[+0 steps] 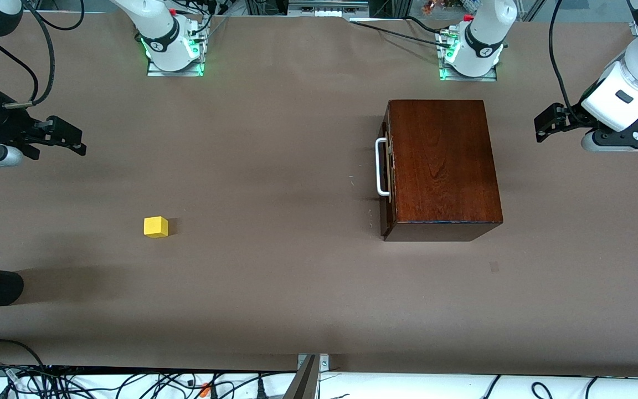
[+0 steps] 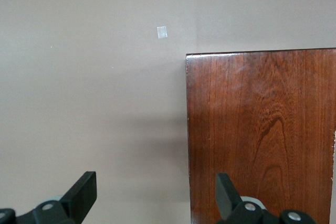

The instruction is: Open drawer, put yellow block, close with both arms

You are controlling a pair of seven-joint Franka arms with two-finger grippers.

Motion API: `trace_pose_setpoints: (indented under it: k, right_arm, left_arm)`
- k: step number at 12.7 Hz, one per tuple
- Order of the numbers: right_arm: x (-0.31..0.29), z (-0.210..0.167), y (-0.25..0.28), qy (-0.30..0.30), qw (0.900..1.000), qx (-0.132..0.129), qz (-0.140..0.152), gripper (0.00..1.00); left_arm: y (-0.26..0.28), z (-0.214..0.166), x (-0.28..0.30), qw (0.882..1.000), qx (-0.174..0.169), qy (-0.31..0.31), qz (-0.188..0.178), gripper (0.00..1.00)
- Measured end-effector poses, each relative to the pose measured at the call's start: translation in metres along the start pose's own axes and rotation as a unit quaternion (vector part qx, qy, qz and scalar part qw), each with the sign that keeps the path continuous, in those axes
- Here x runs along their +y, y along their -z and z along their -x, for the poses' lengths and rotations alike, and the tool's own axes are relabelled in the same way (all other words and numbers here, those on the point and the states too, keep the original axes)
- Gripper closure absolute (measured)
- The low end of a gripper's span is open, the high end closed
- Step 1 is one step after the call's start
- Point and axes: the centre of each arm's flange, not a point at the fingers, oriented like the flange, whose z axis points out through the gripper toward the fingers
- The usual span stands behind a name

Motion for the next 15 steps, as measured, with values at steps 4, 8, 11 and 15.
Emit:
trace_pose_setpoints:
  k: [4,8,11,15]
  right_arm:
    - [0.0,0.0,0.0,0.0,1.0,0.0,0.0,0.0]
    - [0.0,0.0,0.0,0.0,1.0,0.0,0.0,0.0]
    - [0.0,0.0,0.0,0.0,1.0,0.0,0.0,0.0]
    - [0.0,0.0,0.0,0.0,1.0,0.0,0.0,0.0]
  left_arm:
    - [-0.0003,0.0003,0.0,1.0,-0.002,0.0,0.0,0.0]
    - [-0.0017,0.0023,-0.0002,1.0,-0.01,0.0,-0.001,0.0]
    - [0.0008,0.0057,-0.0005,1.0,-0.023,0.001,-0.002,0.0]
    - [0.004,0.0041,0.0041,1.0,-0.024,-0.003,-0.003,0.0]
